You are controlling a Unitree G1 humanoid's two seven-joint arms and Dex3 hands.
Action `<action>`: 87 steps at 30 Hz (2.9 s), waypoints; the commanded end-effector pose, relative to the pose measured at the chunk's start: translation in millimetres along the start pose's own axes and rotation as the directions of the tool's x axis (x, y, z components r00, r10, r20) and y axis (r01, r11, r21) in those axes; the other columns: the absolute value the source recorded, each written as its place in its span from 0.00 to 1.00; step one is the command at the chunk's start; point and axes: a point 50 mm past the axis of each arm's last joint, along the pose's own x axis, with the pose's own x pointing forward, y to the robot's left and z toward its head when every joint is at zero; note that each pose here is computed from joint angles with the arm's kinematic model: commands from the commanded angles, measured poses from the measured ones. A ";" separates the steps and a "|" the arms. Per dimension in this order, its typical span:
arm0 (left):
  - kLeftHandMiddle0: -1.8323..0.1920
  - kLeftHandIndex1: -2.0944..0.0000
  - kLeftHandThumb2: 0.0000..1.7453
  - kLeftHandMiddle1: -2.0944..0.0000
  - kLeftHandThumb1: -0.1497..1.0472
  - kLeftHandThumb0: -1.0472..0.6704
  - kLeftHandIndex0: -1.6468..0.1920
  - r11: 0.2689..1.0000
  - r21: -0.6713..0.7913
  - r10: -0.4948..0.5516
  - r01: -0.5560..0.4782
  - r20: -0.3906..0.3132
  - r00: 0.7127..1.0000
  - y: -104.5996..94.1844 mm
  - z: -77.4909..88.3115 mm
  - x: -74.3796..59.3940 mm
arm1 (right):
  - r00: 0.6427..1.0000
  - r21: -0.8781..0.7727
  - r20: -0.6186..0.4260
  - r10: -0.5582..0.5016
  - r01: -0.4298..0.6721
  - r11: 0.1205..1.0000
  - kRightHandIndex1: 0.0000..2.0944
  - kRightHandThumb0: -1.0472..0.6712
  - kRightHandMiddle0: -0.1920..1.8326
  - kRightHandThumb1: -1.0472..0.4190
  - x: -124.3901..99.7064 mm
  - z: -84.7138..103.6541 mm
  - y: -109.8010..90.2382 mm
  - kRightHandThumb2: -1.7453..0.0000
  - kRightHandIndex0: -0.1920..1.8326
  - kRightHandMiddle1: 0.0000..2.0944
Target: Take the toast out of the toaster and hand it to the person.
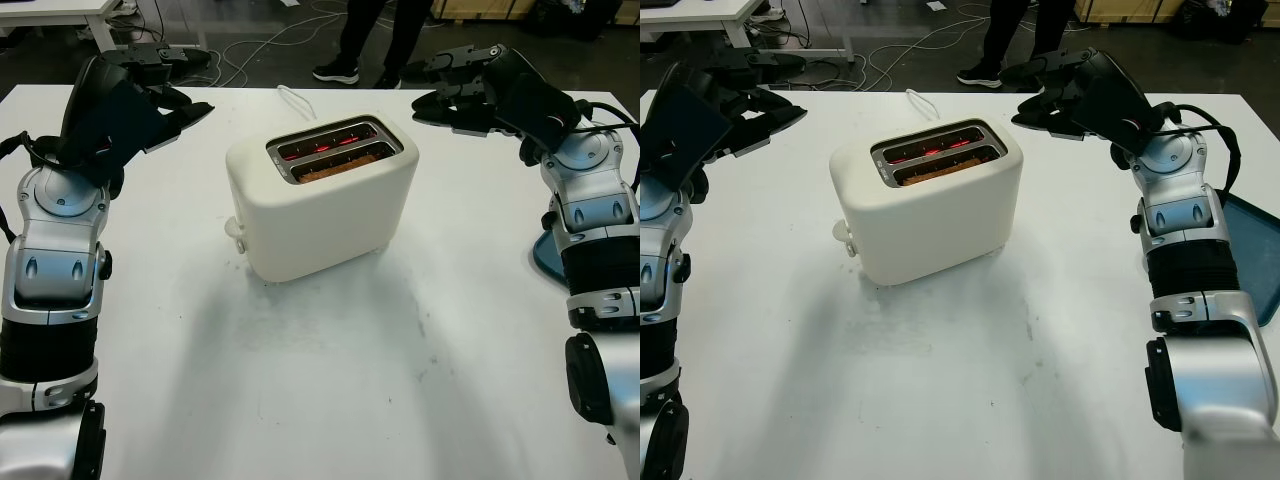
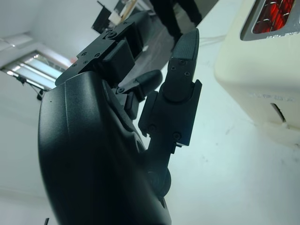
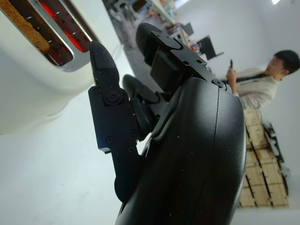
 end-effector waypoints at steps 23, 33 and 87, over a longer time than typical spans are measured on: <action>0.71 0.93 0.02 0.53 0.89 0.35 0.50 1.000 0.014 -0.010 0.010 0.009 1.000 -2.3 -1.7 -2.0 | 1.000 -0.027 0.015 0.000 0.000 1.000 0.15 0.40 0.48 0.11 -0.1 2.7 1.2 1.00 0.45 0.00; 0.71 0.92 0.02 0.52 0.89 0.36 0.50 1.000 0.012 -0.006 0.006 0.006 1.000 -2.3 -2.6 -2.6 | 1.000 -0.032 0.012 0.003 -0.002 0.999 0.15 0.38 0.49 0.11 0.2 2.7 2.4 1.00 0.45 0.00; 0.83 0.96 0.06 0.60 0.89 0.31 0.66 0.987 -0.149 0.046 -0.054 -0.055 0.997 -10.2 7.0 -44.5 | 0.994 0.172 -0.066 -0.081 0.092 0.981 0.00 0.39 0.19 0.09 -41.2 -5.6 11.0 0.92 0.19 0.00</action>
